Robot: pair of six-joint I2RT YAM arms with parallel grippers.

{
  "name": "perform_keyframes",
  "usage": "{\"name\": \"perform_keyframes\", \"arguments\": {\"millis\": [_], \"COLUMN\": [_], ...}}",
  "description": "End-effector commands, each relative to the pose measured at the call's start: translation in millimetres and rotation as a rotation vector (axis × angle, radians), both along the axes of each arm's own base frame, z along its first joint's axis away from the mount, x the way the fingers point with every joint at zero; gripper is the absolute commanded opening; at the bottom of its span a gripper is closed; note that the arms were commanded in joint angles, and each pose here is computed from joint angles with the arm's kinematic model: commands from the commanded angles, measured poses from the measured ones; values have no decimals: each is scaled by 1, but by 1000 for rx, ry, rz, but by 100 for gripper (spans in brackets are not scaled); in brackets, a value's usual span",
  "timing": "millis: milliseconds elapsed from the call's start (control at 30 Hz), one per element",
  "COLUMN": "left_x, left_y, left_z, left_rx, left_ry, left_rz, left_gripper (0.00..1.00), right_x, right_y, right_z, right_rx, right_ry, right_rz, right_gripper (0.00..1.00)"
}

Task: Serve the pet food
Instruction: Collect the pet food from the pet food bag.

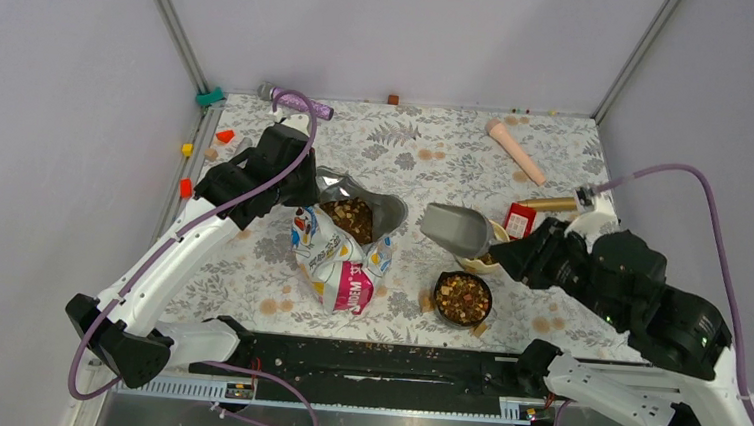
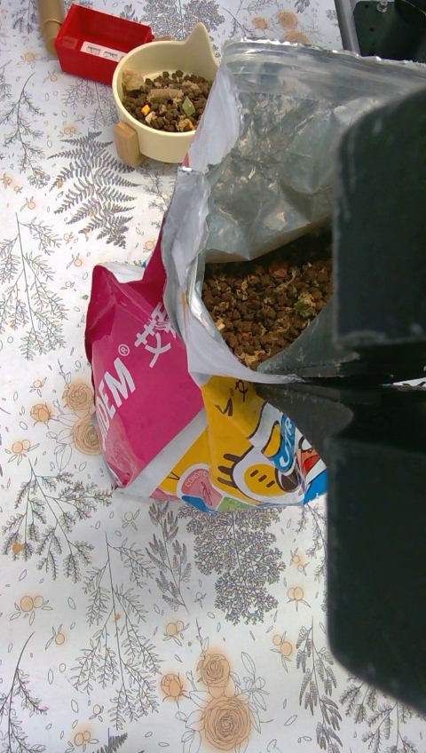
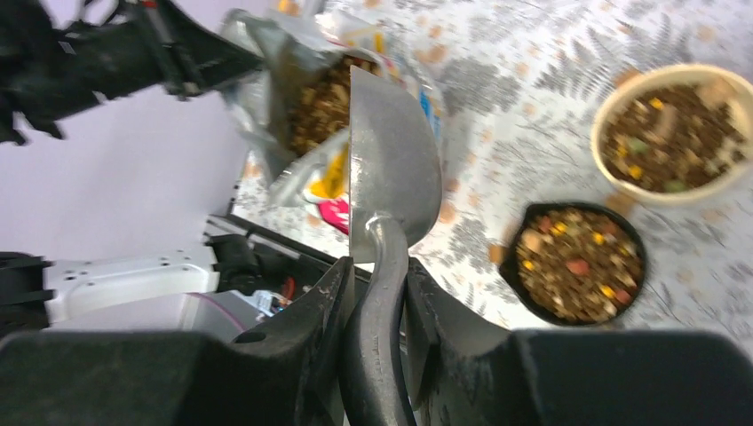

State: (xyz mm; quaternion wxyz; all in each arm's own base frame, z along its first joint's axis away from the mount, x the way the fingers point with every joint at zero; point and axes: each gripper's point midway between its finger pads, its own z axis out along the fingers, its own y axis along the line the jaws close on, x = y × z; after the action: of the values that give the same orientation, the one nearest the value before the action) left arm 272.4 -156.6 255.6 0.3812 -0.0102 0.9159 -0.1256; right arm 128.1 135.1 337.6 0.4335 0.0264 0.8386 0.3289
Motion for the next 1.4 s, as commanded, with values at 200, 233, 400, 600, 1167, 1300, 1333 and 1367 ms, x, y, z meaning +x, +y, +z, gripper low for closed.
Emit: {"name": "perform_keyframes", "arguments": {"millis": [200, 233, 400, 600, 1167, 1300, 1333, 1367], "left_x": [3, 3, 2, 2, 2, 2, 2, 2], "left_y": [7, 8, 5, 6, 6, 6, 6, 7], "left_z": [10, 10, 9, 10, 10, 11, 11, 11], "left_rx": [16, 17, 13, 15, 14, 13, 12, 12], "left_ry": [-36, -37, -28, -34, -32, -34, -35, -34], "left_rz": [15, 18, 9, 12, 12, 11, 11, 11], "left_gripper": [0, 0, 0, 0, 0, 0, 0, 0], "right_x": [43, 44, 53, 88, 105, 105, 105, 104], "right_y": [105, 113, 134, 138, 216, 239, 242, 245], "right_z": [40, 30, -8, -51, -137, -130, -128, -126], "right_rx": [-69, -102, -319, -597, -425, -215, -177, -130], "right_ry": [44, 78, 181, 269, 333, 285, 276, 265], "right_rz": [237, 268, 342, 284, 213, 223, 224, 226], "right_gripper": [0, 0, 0, 0, 0, 0, 0, 0]}}
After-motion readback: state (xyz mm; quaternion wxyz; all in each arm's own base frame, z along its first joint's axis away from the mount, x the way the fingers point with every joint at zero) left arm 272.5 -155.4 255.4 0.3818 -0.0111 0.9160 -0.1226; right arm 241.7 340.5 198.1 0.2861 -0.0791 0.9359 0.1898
